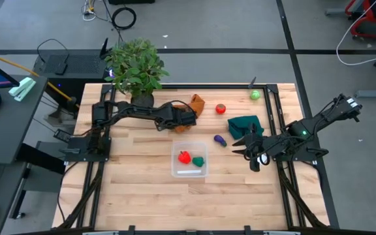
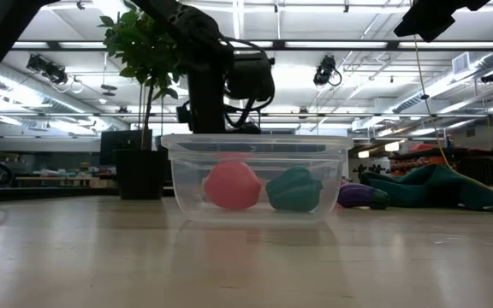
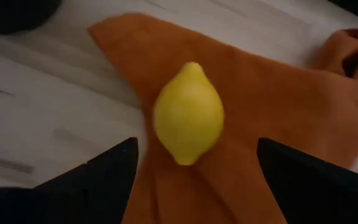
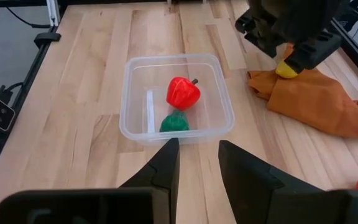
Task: Pick and placing Produce into tupperware
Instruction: Put the lemon into the transparent bin
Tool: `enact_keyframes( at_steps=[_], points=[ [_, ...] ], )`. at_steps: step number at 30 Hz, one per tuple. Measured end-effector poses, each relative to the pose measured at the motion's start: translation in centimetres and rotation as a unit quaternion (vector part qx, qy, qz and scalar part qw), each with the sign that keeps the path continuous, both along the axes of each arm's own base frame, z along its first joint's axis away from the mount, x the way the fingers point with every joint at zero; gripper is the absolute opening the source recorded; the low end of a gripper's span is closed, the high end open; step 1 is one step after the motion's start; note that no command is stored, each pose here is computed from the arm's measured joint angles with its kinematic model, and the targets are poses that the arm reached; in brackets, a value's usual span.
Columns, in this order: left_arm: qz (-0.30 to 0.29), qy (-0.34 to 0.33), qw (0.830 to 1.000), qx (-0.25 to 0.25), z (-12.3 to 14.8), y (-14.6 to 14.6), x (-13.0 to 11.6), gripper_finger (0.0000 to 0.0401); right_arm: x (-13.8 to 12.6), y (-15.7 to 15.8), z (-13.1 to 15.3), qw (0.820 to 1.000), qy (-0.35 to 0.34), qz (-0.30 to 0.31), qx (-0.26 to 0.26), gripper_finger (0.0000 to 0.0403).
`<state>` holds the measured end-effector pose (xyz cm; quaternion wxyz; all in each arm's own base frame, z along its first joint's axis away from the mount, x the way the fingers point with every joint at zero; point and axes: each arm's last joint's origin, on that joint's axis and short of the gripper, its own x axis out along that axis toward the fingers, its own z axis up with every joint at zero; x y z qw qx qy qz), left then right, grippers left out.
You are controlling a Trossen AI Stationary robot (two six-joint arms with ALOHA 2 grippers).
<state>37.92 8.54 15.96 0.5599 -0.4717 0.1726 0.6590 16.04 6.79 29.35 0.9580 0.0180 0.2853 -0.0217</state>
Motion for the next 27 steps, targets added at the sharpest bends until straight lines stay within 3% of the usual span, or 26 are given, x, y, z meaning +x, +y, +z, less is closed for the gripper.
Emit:
enact_keyframes(
  at_steps=[8,27],
  points=[
    [0.018,0.010,0.999,0.026,-0.7,1.0,0.0,0.0337,0.0,0.0,0.0,1.000,0.000,-0.001,0.002,0.0077],
    [0.014,0.022,1.000,0.000,-2.4,2.2,0.2,0.0337,0.0,0.0,0.0,1.000,0.002,-0.005,0.006,0.0077]
  ],
)
